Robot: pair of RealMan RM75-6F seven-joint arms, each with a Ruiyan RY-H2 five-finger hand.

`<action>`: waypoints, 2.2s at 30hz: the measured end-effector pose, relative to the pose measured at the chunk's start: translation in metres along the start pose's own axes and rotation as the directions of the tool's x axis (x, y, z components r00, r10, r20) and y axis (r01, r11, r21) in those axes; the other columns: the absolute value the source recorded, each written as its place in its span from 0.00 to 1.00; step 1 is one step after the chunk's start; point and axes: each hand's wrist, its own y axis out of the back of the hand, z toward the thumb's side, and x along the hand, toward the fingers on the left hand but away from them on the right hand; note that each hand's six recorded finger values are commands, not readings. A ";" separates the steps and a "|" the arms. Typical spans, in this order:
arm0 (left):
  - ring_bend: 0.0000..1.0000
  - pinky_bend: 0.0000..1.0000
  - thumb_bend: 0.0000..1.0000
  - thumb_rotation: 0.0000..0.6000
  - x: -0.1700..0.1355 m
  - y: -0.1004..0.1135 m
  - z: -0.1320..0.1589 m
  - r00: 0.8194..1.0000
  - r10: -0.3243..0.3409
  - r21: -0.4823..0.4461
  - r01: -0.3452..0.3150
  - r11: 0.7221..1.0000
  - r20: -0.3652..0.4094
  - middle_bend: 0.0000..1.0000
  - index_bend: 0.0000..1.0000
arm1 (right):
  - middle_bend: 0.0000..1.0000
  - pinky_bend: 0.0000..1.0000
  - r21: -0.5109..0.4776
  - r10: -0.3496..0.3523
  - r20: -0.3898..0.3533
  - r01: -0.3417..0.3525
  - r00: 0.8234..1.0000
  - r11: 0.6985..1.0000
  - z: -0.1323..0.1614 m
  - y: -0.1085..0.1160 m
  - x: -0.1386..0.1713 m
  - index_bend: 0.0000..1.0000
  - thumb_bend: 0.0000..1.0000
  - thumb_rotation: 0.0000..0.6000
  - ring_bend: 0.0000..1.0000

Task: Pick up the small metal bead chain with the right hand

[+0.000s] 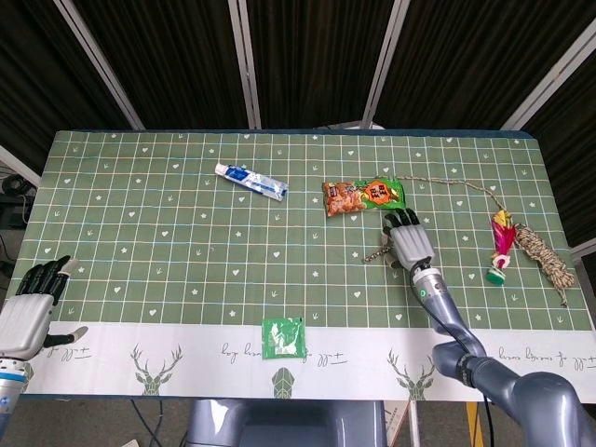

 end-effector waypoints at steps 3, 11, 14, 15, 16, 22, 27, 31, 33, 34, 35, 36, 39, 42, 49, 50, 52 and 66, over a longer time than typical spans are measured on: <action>0.00 0.00 0.05 1.00 0.000 0.000 0.000 1.000 0.000 -0.002 0.000 1.000 0.000 0.00 0.00 | 0.13 0.00 0.002 0.001 0.001 -0.001 1.000 1.000 0.000 -0.001 0.000 0.46 0.30 1.00 0.00; 0.00 0.00 0.05 1.00 0.000 0.000 0.000 1.000 -0.002 -0.005 0.002 1.000 -0.003 0.00 0.00 | 0.13 0.00 -0.006 0.009 0.005 -0.009 1.000 1.000 0.001 -0.004 0.001 0.48 0.33 1.00 0.00; 0.00 0.00 0.05 1.00 0.001 0.000 0.000 1.000 -0.003 -0.007 0.003 1.000 -0.004 0.00 0.00 | 0.13 0.00 -0.007 0.011 0.004 -0.011 1.000 1.000 0.002 -0.005 0.001 0.48 0.33 1.00 0.00; 0.00 0.00 0.05 1.00 0.001 0.000 0.000 1.000 -0.004 -0.008 0.004 1.000 -0.005 0.00 0.00 | 0.13 0.00 -0.007 0.011 0.003 -0.011 1.000 1.000 0.002 -0.006 0.002 0.48 0.33 1.00 0.00; 0.00 0.00 0.05 1.00 0.001 0.000 0.000 1.000 -0.004 -0.010 0.004 1.000 -0.006 0.00 0.00 | 0.13 0.00 -0.008 0.011 0.002 -0.011 1.000 1.000 0.003 -0.006 0.002 0.49 0.34 1.00 0.00; 0.00 0.00 0.05 1.00 0.001 0.000 0.000 1.000 -0.005 -0.013 0.005 1.000 -0.007 0.00 0.00 | 0.13 0.00 -0.016 0.007 -0.003 -0.007 1.000 1.000 0.006 -0.006 0.003 0.52 0.36 1.00 0.00; 0.00 0.00 0.05 1.00 0.001 0.000 0.000 1.000 -0.004 -0.013 0.004 1.000 -0.005 0.00 0.00 | 0.13 0.00 -0.018 -0.007 -0.012 0.007 1.000 1.000 0.009 -0.002 0.004 0.54 0.37 1.00 0.00; 0.00 0.00 0.05 1.00 0.001 0.000 0.000 1.000 -0.004 -0.016 0.004 1.000 -0.005 0.00 0.00 | 0.13 0.00 -0.018 -0.021 -0.015 0.021 1.000 1.000 0.009 0.002 0.003 0.54 0.37 1.00 0.00; 0.00 0.00 0.05 1.00 0.000 0.000 0.000 1.000 -0.004 -0.016 0.004 1.000 -0.005 0.00 0.00 | 0.13 0.00 -0.015 -0.031 -0.017 0.031 0.999 0.999 0.009 0.006 0.004 0.55 0.37 1.00 0.00; 0.00 0.00 0.05 1.00 0.000 0.000 0.000 1.000 -0.004 -0.015 0.004 1.000 -0.005 0.00 0.00 | 0.13 0.00 -0.013 -0.035 -0.018 0.035 0.999 0.999 0.009 0.007 0.004 0.55 0.37 1.00 0.00; 0.00 0.00 0.05 1.00 0.000 0.000 0.000 1.000 -0.004 -0.016 0.004 1.000 -0.004 0.00 0.00 | 0.13 0.00 -0.011 -0.041 -0.020 0.041 0.999 0.999 0.009 0.009 0.004 0.55 0.37 1.00 0.00; 0.00 0.00 0.05 1.00 0.000 0.000 0.000 1.000 -0.004 -0.016 0.004 1.000 -0.003 0.00 0.00 | 0.13 0.00 -0.009 -0.045 -0.021 0.045 0.999 0.999 0.009 0.011 0.005 0.55 0.37 1.00 0.00; 0.00 0.00 0.05 1.00 0.000 0.000 0.000 1.000 -0.003 -0.016 0.003 1.000 -0.001 0.00 0.00 | 0.13 0.00 -0.004 -0.057 -0.025 0.057 0.998 0.998 0.009 0.016 0.007 0.55 0.37 1.00 0.00; 0.00 0.00 0.05 1.00 0.000 0.001 0.001 1.000 -0.002 -0.016 0.002 1.000 0.001 0.00 0.00 | 0.13 0.00 -0.001 -0.066 -0.026 0.066 0.997 0.998 0.009 0.021 0.009 0.56 0.38 1.00 0.00; 0.00 0.00 0.05 1.00 0.000 0.001 0.001 1.000 0.000 -0.016 0.001 1.000 0.004 0.00 0.00 | 0.13 0.00 0.003 -0.084 -0.032 0.084 0.996 0.996 0.010 0.029 0.015 0.56 0.38 1.00 0.00; 0.00 0.00 0.05 1.00 0.000 0.001 0.001 1.000 0.000 -0.016 0.001 1.000 0.004 0.00 0.00 | 0.13 0.00 0.004 -0.087 -0.035 0.087 0.996 0.996 0.010 0.030 0.016 0.56 0.38 1.00 0.00; 0.00 0.00 0.05 1.00 0.000 0.001 0.001 1.000 0.000 -0.016 0.001 1.000 0.006 0.00 0.00 | 0.13 0.00 0.006 -0.092 -0.039 0.093 0.995 0.996 0.011 0.033 0.018 0.57 0.38 1.00 0.00; 0.00 0.00 0.05 1.00 0.000 0.002 0.001 1.000 0.006 -0.019 -0.006 1.000 0.015 0.00 0.00 | 0.13 0.00 0.037 -0.155 -0.056 0.157 0.986 0.987 0.014 0.058 0.033 0.57 0.38 1.00 0.00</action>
